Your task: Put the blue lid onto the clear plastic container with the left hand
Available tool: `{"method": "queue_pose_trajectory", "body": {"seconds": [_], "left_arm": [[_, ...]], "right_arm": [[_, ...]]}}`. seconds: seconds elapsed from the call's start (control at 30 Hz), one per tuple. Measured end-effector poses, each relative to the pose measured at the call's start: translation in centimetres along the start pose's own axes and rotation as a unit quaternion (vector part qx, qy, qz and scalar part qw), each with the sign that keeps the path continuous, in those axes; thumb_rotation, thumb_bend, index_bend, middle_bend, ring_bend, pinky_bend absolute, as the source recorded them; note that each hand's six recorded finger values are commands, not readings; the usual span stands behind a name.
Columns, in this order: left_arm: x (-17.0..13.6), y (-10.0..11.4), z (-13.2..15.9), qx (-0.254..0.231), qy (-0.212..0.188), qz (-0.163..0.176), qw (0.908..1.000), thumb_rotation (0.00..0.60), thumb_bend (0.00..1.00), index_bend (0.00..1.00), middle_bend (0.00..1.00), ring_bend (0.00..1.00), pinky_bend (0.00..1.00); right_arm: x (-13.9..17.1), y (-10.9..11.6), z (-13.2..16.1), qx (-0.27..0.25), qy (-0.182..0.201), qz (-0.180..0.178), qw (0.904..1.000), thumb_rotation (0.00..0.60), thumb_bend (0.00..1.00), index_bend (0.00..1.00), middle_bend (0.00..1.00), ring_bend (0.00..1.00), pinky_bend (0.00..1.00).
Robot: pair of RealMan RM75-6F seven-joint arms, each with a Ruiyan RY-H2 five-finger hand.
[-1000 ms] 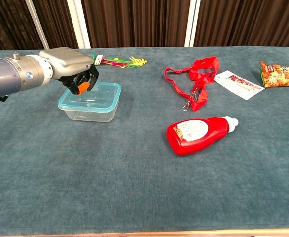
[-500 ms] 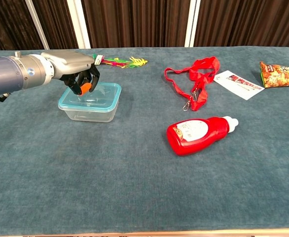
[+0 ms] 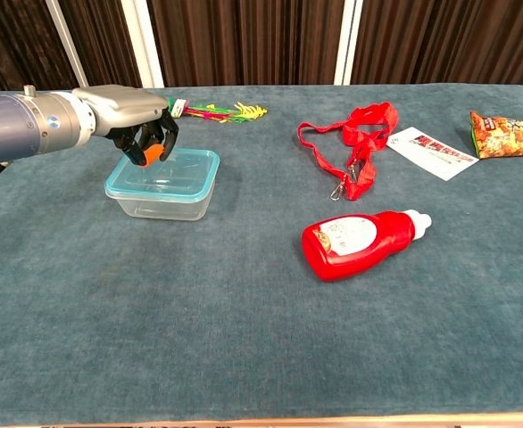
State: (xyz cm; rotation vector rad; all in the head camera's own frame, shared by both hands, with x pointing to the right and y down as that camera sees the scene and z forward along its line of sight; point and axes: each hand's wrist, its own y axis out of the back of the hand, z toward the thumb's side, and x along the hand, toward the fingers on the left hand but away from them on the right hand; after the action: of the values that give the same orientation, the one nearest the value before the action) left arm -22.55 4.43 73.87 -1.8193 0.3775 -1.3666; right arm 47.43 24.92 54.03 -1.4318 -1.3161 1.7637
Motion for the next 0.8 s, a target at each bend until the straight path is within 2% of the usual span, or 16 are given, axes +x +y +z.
{"method": "queue_pose_trajectory", "body": {"seconds": [0.8], "left_arm": [[0.2, -1.2, 0.1, -0.007, -0.004, -0.011, 0.9999, 0.600, 0.58, 0.73, 0.68, 0.48, 0.52]], "right_arm": [[0.0, 0.1, -0.1, 0.000, -0.002, -0.001, 1.0000, 0.600, 0.39, 0.06, 0.04, 0.03, 0.00]]}}
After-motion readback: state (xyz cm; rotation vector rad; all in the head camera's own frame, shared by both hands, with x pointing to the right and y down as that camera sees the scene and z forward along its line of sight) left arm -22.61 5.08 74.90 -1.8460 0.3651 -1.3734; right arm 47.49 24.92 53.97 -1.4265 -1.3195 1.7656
